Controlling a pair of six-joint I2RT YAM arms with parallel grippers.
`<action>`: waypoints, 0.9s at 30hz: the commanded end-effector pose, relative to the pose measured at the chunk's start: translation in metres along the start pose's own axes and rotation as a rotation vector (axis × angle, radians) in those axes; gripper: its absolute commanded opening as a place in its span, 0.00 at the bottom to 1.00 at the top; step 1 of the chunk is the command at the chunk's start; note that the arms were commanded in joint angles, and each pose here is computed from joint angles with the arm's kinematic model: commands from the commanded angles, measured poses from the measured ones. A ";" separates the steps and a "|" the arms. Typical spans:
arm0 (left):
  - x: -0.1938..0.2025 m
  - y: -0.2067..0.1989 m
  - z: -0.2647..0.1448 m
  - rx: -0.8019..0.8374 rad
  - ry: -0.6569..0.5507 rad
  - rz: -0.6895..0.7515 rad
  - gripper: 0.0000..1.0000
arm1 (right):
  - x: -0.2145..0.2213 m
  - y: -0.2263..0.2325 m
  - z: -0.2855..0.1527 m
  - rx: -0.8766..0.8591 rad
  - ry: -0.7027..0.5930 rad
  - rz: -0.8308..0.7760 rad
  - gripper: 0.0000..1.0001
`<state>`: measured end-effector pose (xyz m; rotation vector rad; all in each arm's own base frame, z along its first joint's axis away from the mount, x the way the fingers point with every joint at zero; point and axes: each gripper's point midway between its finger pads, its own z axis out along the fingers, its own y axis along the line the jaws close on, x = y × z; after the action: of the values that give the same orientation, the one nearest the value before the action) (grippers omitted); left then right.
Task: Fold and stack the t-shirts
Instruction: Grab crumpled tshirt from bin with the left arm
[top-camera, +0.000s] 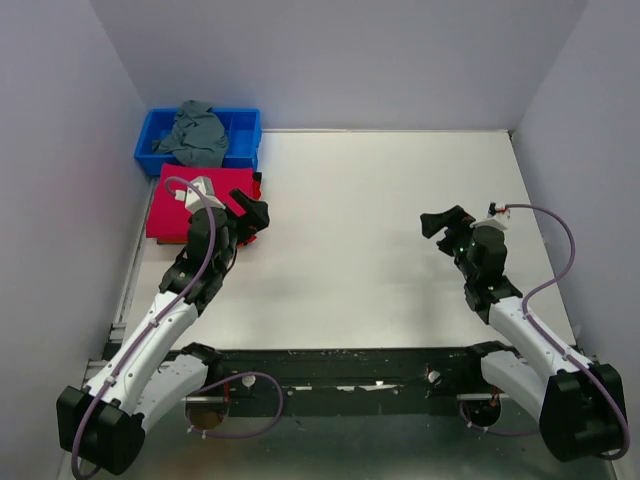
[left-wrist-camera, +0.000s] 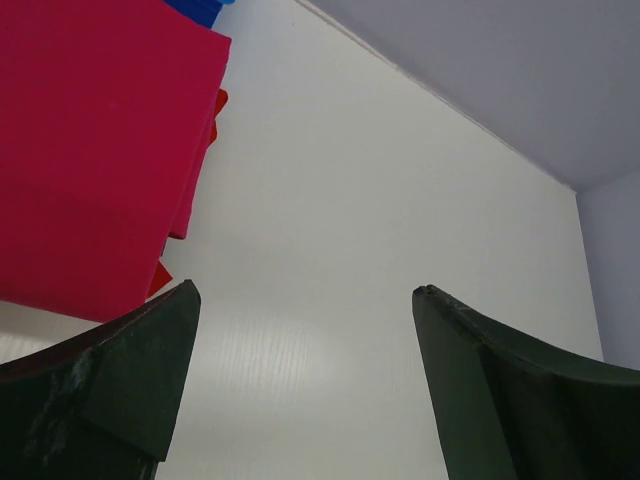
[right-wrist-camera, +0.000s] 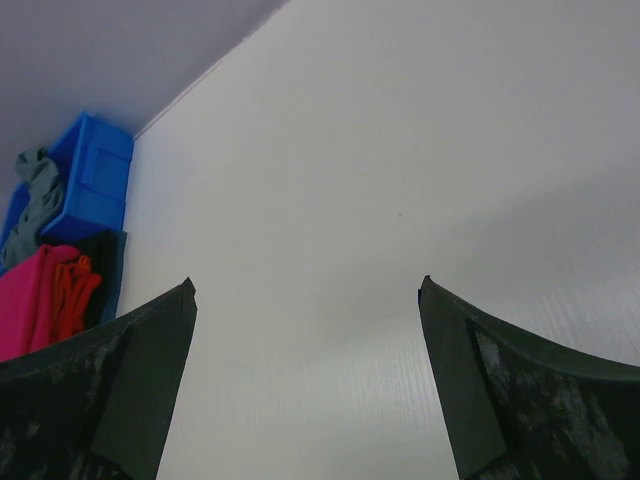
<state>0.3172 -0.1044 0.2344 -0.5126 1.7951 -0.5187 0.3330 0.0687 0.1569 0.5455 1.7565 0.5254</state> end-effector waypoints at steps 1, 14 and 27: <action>0.003 0.007 -0.002 -0.028 0.010 0.014 0.99 | -0.001 0.000 -0.001 -0.006 -0.009 -0.004 1.00; -0.035 0.027 0.022 -0.247 -0.005 0.089 0.99 | -0.003 0.005 -0.003 -0.026 -0.013 0.013 1.00; -0.126 0.077 0.151 -0.462 -0.011 0.029 0.92 | 0.002 0.003 0.001 -0.019 0.002 0.019 1.00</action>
<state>0.4492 0.0003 0.2610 -0.7750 1.8319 -0.0910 0.3331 0.0691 0.1550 0.5542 1.7606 0.5301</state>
